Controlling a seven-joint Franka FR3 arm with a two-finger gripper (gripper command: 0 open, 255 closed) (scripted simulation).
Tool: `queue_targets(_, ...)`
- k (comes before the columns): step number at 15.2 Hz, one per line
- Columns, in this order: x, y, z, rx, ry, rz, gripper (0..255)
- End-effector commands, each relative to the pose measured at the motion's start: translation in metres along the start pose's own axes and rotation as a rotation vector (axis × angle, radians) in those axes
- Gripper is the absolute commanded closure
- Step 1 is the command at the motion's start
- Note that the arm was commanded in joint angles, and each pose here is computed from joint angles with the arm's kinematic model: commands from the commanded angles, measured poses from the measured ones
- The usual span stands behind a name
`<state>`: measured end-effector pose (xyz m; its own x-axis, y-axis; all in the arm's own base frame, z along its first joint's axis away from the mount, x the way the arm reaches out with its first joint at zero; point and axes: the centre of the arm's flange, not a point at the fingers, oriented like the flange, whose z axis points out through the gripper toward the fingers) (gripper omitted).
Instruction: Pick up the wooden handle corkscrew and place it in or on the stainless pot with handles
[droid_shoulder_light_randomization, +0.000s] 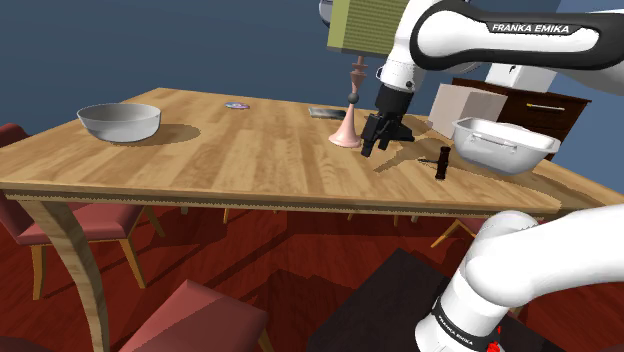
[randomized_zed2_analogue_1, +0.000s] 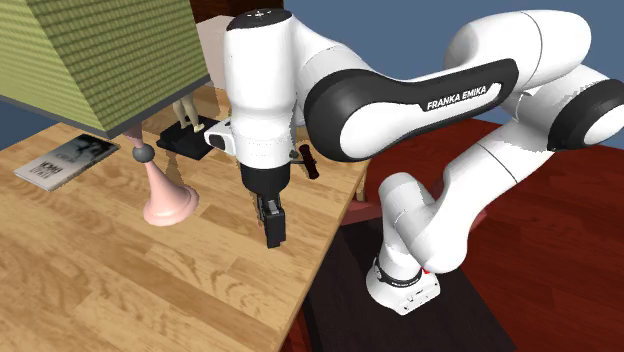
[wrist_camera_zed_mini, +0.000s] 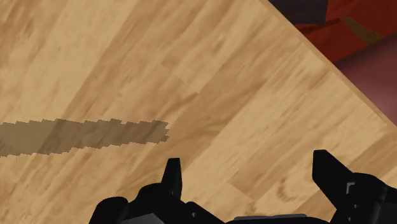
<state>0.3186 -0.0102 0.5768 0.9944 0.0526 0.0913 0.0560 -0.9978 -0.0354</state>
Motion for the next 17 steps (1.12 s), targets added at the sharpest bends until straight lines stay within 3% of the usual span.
queue_targets(1,0.0,0.0,0.0,0.0,0.0,0.0,0)
queue_targets(9,-0.028,0.096,0.0,-0.038,0.039,0.318,0)
queue_targets(17,-0.084,0.178,-0.002,-0.076,0.078,0.637,0)
